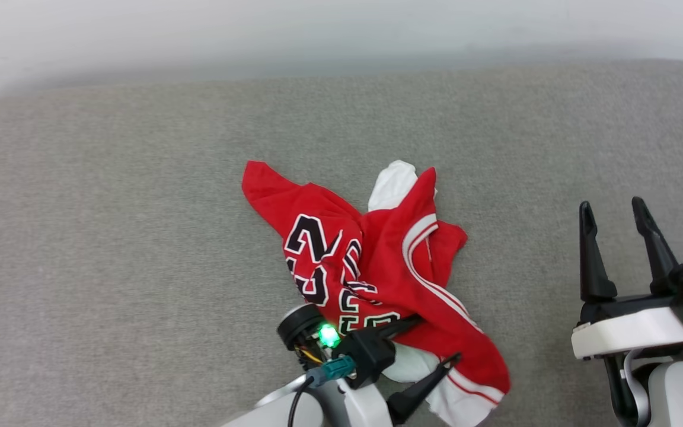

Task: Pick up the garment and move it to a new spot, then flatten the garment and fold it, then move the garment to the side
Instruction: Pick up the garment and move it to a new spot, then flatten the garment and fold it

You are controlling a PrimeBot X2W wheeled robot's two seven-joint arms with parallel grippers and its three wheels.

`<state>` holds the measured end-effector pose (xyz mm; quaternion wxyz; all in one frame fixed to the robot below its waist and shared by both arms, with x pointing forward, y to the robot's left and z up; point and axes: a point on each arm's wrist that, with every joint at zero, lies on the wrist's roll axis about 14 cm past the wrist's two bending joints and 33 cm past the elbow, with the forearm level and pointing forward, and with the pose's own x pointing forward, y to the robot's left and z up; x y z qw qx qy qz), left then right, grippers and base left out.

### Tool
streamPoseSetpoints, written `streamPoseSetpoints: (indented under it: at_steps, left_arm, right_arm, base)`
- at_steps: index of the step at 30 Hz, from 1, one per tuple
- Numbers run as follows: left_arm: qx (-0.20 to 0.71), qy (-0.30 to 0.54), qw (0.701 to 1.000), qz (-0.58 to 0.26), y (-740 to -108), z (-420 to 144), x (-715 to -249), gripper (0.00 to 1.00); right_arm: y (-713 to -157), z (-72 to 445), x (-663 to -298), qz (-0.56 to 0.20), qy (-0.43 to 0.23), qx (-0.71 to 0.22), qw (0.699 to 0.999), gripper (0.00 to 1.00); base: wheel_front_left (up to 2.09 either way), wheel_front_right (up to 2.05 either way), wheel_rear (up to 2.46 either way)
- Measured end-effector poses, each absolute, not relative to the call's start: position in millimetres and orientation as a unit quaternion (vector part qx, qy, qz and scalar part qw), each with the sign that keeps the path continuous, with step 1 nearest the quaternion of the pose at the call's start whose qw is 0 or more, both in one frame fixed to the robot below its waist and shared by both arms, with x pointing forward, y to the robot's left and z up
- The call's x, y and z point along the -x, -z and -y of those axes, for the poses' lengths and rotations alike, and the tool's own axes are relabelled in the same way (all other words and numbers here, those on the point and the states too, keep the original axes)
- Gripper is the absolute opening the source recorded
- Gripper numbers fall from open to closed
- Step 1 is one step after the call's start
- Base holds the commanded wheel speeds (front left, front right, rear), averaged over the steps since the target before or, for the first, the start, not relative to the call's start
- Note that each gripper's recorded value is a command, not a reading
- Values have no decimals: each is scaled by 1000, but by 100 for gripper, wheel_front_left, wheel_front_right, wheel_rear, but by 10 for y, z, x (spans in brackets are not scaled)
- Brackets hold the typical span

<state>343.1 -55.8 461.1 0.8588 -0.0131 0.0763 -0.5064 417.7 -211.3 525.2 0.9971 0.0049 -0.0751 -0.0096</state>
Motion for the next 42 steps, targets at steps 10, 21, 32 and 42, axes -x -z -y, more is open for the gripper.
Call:
streamPoseSetpoints:
  at_steps: [10,21,32,42]
  left_arm:
    - [20,417,907,58,-5472,255,-3794,100]
    - [-28,183,976,118,-5791,-1177,-4068,100]
    - [-5,64,994,87,-5444,-1668,-3718,100]
    - [-8,54,994,92,-5424,-1710,-3634,100]
  right_arm:
    - [-5317,1885,-4125,82,-22,-11,996,100]
    - [-5466,1670,-4051,103,-53,-16,993,100]
    - [-5414,1644,-3982,95,-57,-16,994,100]
    - [-5329,1549,-3933,82,-72,-8,994,100]
  base:
    - [0,0,0]
    - [0,0,0]
    - [0,0,0]
    - [0,0,0]
